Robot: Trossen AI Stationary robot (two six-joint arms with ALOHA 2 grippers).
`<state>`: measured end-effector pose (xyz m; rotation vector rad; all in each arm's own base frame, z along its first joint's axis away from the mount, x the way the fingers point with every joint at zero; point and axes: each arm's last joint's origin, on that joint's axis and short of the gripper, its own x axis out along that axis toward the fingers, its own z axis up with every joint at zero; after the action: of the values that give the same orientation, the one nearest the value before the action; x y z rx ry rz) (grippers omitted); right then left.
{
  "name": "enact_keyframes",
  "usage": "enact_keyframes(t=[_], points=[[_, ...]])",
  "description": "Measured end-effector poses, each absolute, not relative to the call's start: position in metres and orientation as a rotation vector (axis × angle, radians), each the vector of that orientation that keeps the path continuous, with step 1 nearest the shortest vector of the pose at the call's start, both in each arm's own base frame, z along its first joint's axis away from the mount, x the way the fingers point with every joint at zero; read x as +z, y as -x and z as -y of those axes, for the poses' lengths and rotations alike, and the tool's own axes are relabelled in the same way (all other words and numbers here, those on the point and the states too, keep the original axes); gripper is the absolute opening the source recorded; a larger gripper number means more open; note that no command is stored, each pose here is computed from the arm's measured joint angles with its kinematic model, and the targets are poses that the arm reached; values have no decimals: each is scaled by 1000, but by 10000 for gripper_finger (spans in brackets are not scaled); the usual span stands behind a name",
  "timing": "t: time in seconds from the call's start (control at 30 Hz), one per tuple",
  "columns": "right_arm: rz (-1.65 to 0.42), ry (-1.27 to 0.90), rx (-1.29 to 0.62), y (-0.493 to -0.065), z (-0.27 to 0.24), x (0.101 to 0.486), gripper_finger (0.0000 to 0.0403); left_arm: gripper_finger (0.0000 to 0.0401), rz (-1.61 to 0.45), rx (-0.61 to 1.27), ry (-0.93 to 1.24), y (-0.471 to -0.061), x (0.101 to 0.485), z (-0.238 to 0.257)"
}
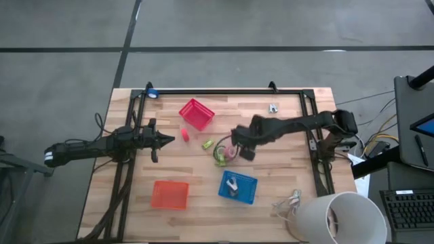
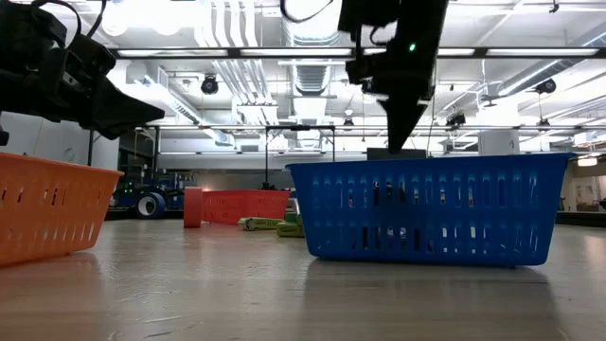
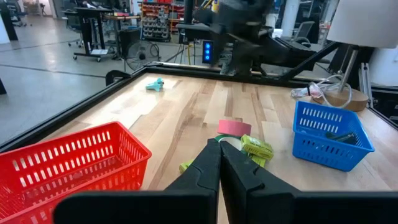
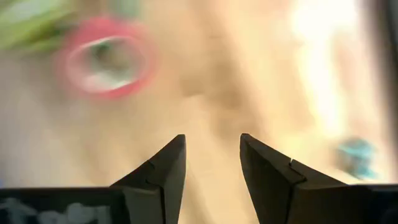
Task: Pick and place Stapler, Stapler remover, tape
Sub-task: Put the blue stapler remover into the blue bin
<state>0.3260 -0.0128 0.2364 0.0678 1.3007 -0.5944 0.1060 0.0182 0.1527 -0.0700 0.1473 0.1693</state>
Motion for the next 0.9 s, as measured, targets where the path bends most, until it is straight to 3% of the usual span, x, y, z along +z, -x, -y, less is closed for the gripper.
enact_keyframes(t=[0.47,0.9], points=[[-1151,-388,-1158,-300,111,215,134,10,-147,169,70,-106,153,-18],[-1045,-454,-1355,-272,142,171,107,10,-147,169,70,-106,153,-18]])
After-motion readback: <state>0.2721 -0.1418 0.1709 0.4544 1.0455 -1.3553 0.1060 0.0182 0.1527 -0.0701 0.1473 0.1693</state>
